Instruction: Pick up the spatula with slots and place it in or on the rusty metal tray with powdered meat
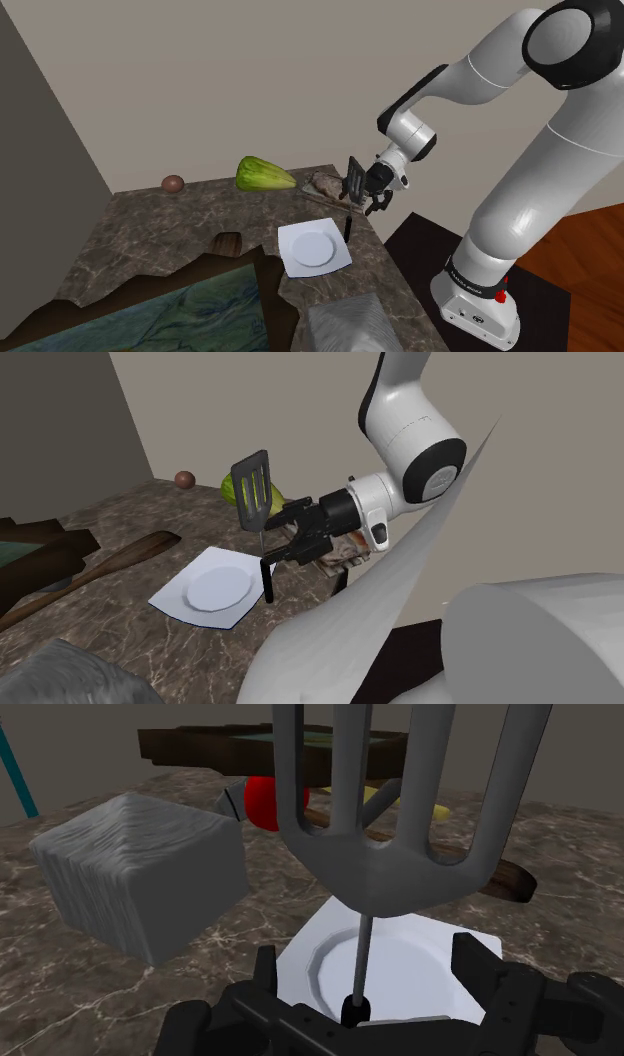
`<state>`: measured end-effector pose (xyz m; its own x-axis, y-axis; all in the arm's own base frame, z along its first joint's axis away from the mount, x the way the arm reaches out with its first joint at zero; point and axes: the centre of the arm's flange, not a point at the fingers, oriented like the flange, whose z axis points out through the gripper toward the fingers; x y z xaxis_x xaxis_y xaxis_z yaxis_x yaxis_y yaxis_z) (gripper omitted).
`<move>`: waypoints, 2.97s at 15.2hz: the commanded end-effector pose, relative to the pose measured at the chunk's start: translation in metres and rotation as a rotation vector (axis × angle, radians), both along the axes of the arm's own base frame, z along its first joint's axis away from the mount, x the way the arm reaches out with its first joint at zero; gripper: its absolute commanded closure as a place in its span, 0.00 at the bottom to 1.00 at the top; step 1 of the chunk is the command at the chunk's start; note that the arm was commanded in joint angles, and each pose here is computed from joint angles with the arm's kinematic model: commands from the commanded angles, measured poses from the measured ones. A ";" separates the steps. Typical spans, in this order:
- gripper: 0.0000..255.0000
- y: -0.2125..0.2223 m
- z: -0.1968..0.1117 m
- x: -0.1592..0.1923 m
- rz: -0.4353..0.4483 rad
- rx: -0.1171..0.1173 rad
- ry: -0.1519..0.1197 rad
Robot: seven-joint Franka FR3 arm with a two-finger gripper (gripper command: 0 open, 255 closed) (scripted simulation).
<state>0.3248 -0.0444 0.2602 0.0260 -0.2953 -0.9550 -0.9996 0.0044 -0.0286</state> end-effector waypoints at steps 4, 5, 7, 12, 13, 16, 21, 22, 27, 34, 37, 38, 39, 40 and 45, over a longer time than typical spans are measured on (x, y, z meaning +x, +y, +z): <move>0.00 0.007 -0.004 0.000 -0.001 0.000 0.000; 0.00 0.007 -0.004 0.000 -0.001 0.000 0.000; 0.00 0.007 -0.004 0.000 -0.001 0.000 0.000; 1.00 0.007 -0.004 0.000 -0.001 0.000 0.000; 1.00 0.007 -0.004 0.000 -0.001 0.000 0.000; 1.00 0.007 -0.004 0.000 -0.001 0.000 0.000; 1.00 0.007 0.012 0.000 -0.001 0.000 0.000; 1.00 0.007 0.017 0.000 -0.001 0.000 0.000; 1.00 0.007 0.044 0.000 -0.001 0.000 0.000; 1.00 0.007 0.081 0.000 -0.001 0.000 0.000; 1.00 0.007 0.097 0.000 -0.001 0.000 0.000; 1.00 0.007 0.102 0.000 -0.001 0.000 0.000; 1.00 0.007 0.107 0.000 -0.001 0.000 0.000; 1.00 0.007 0.112 0.000 -0.001 0.000 0.000; 1.00 -0.019 0.118 0.030 -0.001 0.000 0.000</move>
<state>0.3468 -0.0576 0.3781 0.0255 -0.2952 -0.9551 -0.9996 0.0061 -0.0286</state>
